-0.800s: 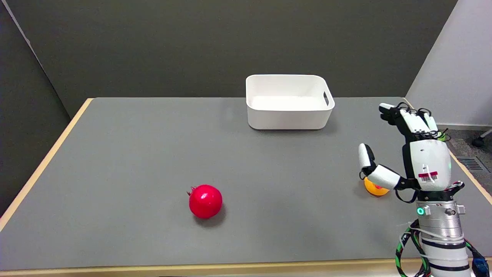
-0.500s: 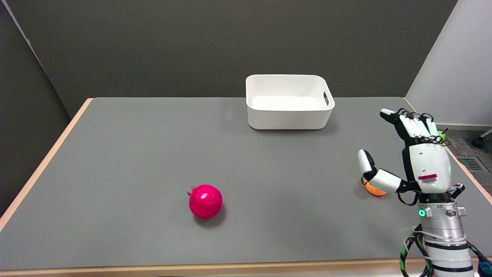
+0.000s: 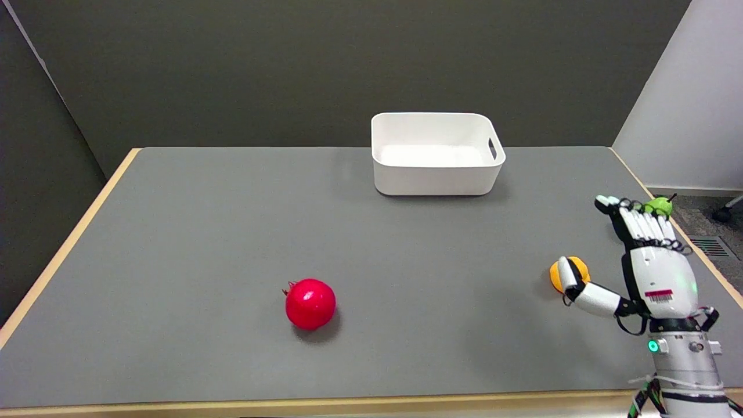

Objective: Pick up the yellow duck.

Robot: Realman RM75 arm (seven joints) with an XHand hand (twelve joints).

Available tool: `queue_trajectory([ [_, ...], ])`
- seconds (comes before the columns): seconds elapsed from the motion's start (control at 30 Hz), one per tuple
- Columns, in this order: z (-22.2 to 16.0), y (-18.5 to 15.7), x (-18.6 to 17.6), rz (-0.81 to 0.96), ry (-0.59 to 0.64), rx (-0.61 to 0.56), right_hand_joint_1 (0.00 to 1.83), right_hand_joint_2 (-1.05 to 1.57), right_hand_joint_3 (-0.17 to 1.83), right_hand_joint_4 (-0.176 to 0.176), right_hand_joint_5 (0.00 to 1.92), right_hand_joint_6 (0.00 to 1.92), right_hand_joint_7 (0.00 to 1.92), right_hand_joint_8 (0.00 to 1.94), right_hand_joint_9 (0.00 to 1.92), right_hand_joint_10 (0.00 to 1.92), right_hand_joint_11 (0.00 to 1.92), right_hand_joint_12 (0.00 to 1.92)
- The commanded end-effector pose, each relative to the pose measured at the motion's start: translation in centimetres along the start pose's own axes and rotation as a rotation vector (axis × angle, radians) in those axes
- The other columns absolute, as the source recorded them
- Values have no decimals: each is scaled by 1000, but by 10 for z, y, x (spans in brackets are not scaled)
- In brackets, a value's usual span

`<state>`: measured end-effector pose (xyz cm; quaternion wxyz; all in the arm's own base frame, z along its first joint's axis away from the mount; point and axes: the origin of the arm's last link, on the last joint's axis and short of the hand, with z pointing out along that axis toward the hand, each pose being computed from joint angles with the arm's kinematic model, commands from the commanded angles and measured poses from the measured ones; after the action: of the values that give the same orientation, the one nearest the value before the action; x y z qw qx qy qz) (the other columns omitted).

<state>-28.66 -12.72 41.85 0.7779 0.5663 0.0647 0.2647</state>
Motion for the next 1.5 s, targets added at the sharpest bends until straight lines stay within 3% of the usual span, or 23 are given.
queue_trajectory([
  [0.03, -42, 32, -14, -24, -161, -183, 543, 589, 953, -22, 176, 431, 204, 382, 114, 721, 6, 1125],
  [0.5, -28, 24, -19, 53, -155, -110, 579, 612, 880, -15, 197, 392, 248, 342, 131, 742, 2, 1199],
  [1.03, 1, 44, -39, 6, -219, -140, 531, 618, 858, -24, 229, 423, 274, 349, 133, 743, -1, 1165],
  [1.37, 5, 51, -53, 70, -208, -181, 491, 616, 842, -27, 232, 428, 277, 351, 138, 746, -1, 1170],
  [1.5, 6, 50, -53, 70, -194, -187, 461, 578, 941, -31, 209, 469, 259, 420, 146, 732, -1, 1068],
])
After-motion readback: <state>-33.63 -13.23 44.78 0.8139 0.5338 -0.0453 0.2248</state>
